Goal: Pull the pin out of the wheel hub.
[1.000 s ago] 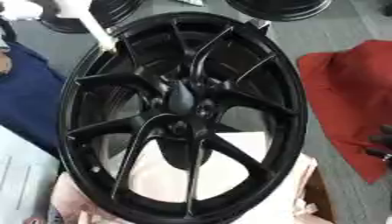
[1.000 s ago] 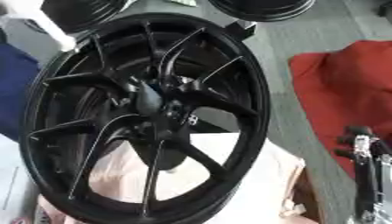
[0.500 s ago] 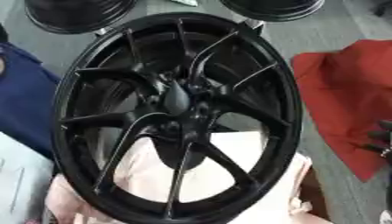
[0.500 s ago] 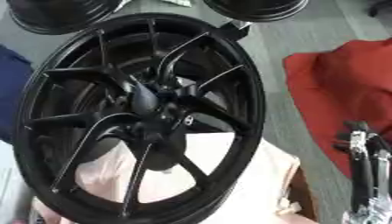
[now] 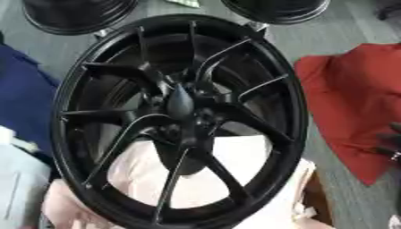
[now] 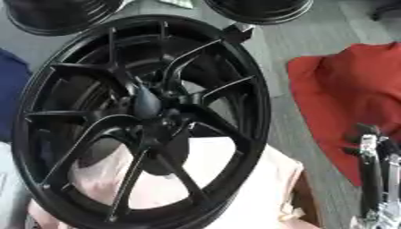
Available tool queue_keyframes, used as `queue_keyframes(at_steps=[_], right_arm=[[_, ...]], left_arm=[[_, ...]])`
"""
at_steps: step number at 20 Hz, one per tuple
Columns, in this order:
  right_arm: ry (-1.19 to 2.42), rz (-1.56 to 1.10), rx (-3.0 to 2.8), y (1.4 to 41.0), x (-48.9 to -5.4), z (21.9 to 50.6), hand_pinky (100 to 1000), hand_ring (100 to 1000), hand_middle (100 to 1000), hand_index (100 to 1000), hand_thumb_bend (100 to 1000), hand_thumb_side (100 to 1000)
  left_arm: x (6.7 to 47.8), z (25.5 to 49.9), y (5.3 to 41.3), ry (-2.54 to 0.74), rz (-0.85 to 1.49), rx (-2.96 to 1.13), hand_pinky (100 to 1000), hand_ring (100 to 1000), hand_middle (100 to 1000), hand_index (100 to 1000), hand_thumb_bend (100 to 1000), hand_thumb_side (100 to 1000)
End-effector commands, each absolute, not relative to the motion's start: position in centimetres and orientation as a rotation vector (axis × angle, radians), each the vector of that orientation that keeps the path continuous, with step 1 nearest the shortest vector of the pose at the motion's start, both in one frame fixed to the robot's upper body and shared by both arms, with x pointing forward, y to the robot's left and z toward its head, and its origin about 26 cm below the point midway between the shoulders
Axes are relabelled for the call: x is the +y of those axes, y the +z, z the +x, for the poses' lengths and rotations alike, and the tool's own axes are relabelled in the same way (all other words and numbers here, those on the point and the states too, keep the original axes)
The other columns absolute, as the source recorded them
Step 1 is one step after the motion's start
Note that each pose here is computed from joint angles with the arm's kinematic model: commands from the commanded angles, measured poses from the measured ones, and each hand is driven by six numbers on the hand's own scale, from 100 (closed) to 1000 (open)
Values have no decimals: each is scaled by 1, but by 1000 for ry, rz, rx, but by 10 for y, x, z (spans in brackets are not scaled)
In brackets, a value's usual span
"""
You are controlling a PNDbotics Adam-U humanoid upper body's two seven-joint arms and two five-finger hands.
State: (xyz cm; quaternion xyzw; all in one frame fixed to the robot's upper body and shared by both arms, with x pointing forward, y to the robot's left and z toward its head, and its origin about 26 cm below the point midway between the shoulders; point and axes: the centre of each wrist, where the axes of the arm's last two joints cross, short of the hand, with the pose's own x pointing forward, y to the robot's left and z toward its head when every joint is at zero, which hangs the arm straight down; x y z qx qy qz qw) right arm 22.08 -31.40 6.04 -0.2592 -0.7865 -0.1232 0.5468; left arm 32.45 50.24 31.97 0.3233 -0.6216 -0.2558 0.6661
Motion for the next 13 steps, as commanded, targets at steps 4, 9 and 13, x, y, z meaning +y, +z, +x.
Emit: queue_keyframes(at_steps=[4,9,13], right_arm=[[-298,-623,-1890,65,-316,219,617,719,507,704,100,808],[-290,-601,-1914,67,-316,220,617,719,508,705,100,802],[-293,-586,-1935,67,-315,221,617,719,508,705,100,795]], left_arm=[[465,318,340,-473,704,-1748,718,575,615,741,432,518],[404,315,317,-339,571,-1982,699,548,592,730,444,501],[364,303,286,-170,452,-2078,694,541,584,724,452,497]])
